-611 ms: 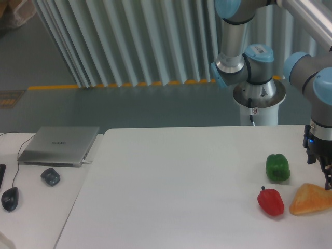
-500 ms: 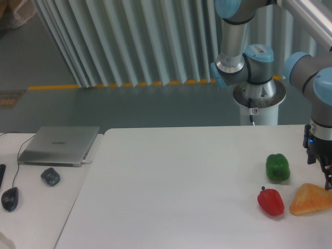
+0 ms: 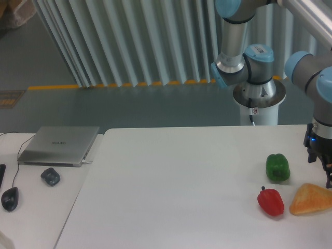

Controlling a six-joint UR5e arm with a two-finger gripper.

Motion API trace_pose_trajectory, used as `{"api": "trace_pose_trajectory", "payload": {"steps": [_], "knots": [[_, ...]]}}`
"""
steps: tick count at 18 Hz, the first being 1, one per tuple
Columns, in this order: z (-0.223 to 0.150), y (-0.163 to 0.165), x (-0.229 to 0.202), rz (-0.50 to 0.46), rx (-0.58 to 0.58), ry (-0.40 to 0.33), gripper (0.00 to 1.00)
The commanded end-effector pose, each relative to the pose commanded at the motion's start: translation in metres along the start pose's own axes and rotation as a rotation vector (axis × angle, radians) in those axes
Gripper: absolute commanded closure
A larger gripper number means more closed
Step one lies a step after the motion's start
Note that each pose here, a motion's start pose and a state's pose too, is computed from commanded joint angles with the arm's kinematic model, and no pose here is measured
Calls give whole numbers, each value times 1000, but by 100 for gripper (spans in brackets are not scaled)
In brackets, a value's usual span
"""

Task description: Place the yellow pepper on the table

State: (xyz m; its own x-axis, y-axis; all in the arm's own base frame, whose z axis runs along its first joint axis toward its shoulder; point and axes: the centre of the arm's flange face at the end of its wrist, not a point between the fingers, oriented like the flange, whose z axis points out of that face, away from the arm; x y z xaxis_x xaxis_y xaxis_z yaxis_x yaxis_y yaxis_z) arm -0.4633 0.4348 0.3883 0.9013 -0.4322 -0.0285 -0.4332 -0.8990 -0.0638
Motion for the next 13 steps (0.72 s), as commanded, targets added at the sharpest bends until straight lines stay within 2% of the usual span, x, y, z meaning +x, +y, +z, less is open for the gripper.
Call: {"api": "trace_pose_trajectory", "payload": {"steps": [4, 8, 9, 13], "knots": [[-30, 46, 0, -187, 25, -44, 0], [-35, 70, -7, -460, 65, -55, 0], [-41, 81, -12, -556, 85, -92, 0], [-44, 110, -23, -753, 114, -146, 0]]}}
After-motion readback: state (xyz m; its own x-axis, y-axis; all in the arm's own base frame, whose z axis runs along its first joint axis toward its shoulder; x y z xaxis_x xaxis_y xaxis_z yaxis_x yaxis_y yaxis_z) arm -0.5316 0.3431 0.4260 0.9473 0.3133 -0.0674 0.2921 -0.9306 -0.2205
